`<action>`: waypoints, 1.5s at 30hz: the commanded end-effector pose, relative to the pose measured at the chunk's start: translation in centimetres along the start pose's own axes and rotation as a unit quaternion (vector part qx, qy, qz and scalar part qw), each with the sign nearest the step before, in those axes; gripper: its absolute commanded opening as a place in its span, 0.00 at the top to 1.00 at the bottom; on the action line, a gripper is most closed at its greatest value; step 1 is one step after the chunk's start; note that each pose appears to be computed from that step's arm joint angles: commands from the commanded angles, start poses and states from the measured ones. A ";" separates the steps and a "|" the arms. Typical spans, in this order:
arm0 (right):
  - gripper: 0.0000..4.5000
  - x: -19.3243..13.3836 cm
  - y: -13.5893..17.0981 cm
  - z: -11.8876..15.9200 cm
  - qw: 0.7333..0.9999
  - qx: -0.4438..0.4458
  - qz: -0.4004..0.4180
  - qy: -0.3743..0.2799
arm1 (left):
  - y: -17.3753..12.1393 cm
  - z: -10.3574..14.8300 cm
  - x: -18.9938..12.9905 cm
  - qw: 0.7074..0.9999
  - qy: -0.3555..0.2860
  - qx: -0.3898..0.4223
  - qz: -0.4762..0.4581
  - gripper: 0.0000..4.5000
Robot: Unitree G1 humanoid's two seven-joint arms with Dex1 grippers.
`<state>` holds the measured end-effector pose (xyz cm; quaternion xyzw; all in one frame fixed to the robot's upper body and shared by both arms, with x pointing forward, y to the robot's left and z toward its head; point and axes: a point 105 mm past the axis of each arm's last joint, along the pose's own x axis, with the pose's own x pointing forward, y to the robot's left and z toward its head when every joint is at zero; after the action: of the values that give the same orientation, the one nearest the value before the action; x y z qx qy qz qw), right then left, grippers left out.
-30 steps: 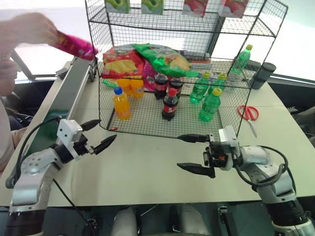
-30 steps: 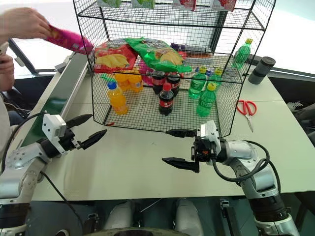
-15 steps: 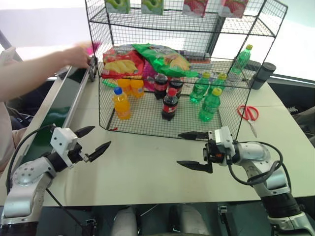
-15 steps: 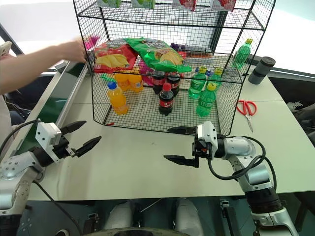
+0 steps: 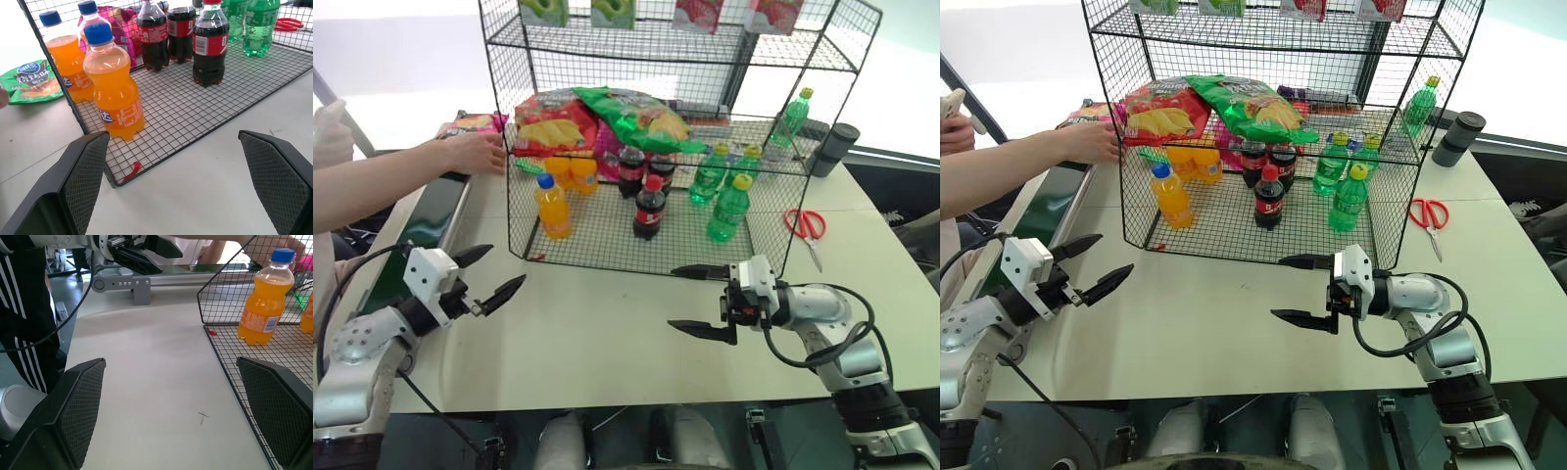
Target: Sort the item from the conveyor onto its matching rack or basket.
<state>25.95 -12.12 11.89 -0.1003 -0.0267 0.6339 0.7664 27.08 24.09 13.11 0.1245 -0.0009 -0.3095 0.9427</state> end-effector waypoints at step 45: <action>0.01 3.8 -1.0 2.2 0.997 -0.023 0.045 -0.054 | 8.0 -1.9 -15.7 0.821 0.226 0.495 0.172 0.00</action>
<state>27.33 -8.33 13.20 -0.0828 -0.0636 0.6697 0.7353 18.89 40.05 14.14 0.6338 0.0468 -0.0660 0.7692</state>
